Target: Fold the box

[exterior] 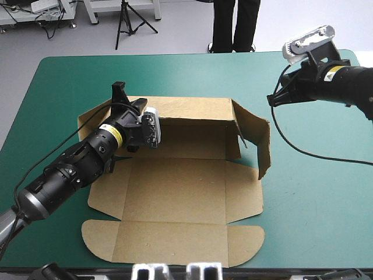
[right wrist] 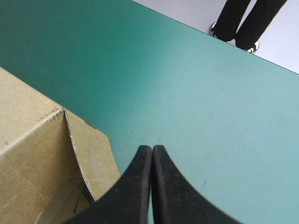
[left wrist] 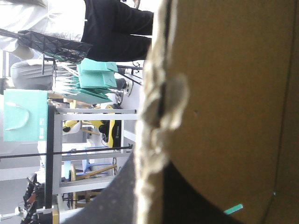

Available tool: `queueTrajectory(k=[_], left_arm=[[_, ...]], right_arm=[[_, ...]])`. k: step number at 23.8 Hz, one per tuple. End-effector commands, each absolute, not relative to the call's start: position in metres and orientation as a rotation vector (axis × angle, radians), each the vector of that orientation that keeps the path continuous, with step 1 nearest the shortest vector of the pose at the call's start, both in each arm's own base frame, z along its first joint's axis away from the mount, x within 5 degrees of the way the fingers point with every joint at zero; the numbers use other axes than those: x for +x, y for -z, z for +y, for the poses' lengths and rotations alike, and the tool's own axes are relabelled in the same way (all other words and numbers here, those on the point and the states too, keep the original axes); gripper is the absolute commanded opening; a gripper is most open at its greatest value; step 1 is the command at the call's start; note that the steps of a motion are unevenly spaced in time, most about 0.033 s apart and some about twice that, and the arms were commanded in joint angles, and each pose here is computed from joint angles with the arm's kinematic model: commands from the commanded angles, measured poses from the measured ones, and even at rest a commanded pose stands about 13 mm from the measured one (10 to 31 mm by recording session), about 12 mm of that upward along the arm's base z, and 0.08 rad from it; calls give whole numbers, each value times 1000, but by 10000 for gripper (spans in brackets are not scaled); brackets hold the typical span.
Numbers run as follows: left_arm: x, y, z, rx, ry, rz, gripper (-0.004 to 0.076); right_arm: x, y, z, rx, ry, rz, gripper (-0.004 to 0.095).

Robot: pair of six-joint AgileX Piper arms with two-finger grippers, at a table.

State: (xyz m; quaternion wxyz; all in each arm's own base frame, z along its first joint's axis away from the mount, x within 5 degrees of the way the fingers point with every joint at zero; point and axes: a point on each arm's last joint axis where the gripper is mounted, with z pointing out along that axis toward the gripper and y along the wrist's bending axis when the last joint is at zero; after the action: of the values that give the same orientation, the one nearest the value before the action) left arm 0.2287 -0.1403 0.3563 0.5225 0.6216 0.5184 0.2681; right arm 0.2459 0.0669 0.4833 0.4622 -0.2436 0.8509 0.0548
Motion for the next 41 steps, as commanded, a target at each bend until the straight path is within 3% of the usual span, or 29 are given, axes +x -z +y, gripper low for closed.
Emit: queueTrajectory(k=[1,7,14,17,21,26,33,41], left_arm=[[223,-379,-141,1433,-643,1136,-8],[225,-376,-141,1442,-652,1149,-8],[245,-363,-136,1443,-657,1212,-8],[251,-360,-133,1440,-659,1211,-8],[255,-360,-129,1424,-658,1203,-8],[256,-361,-128,1414,-655,1203,-8],[262,-352,-131,1440,-650,1226,-8],[265,-349,-138,1428,-594,1203,-8]], right_arm=[[251,-498,72,-604,-181,2027,-18],[285,-483,82,-650,-221,2128,-18],[341,-434,98,-710,-323,2333,-18],[354,-424,98,-697,-444,2334,-18],[366,-407,97,-700,-474,2369,-18],[371,-394,104,-733,-594,2389,-18],[350,-374,102,-779,-628,2452,-18],[329,-388,108,-798,-757,2368,-18]])
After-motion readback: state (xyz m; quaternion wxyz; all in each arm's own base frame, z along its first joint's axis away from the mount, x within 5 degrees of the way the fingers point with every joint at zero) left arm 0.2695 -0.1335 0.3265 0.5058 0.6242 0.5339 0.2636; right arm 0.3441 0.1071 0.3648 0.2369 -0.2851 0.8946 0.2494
